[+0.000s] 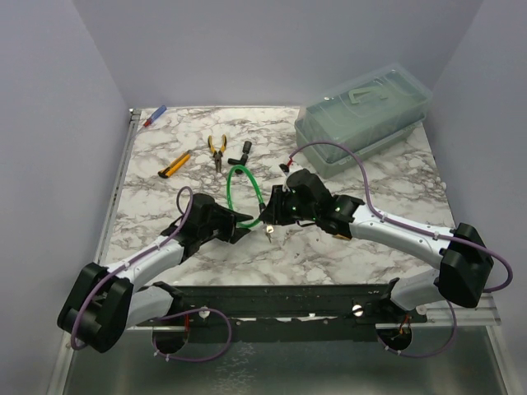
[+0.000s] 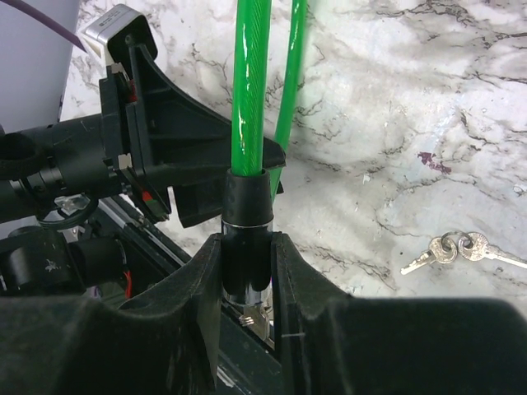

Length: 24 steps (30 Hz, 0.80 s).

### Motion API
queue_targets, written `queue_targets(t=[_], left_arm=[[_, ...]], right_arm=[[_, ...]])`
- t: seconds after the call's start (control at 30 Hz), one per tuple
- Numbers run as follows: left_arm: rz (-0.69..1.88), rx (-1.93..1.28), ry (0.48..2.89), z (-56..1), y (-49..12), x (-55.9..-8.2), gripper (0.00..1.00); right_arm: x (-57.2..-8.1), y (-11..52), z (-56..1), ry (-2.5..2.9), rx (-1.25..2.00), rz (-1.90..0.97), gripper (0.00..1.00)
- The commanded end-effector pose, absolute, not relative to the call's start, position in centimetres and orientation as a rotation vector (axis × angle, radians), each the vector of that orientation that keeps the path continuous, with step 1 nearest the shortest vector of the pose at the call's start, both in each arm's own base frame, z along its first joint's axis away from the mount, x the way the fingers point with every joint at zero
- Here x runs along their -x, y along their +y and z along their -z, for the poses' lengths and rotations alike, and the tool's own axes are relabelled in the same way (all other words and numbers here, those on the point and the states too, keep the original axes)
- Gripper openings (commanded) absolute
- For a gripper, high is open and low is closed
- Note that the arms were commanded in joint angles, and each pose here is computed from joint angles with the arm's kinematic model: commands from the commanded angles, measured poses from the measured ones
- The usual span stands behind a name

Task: Unlock with the key

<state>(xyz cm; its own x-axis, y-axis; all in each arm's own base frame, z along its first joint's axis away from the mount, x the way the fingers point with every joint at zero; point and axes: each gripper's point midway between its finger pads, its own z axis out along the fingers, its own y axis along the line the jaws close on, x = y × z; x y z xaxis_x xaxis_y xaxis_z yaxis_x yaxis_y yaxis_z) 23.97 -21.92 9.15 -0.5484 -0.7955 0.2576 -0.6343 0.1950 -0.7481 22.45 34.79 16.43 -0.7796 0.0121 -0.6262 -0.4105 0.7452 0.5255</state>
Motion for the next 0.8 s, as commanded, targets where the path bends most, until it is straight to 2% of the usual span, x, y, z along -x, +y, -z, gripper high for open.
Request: queue_targets(t=[0.0, 0.1, 0.2, 0.77], left_arm=[[1.335, 1.37, 2.273, -9.5, -22.6, -24.1, 0.38], [1.339, 1.345, 2.274, -9.6, -22.7, -24.2, 0.15], [1.322, 1.341, 2.284, -9.2, -22.7, -24.2, 0.0], [1.099, 1.44, 2.247, -7.3, -19.6, -23.4, 0.0]], right_arm=[[-22.0, 35.3, -17.0, 2.301, 0.311, -0.935, 0.01], [-22.0, 35.2, -17.0, 2.3, 0.311, -0.936, 0.01], [-21.9, 35.2, -17.1, 2.298, 0.31, -0.937, 0.01], [-21.2, 34.1, -19.3, 2.259, 0.303, -0.959, 0.01]])
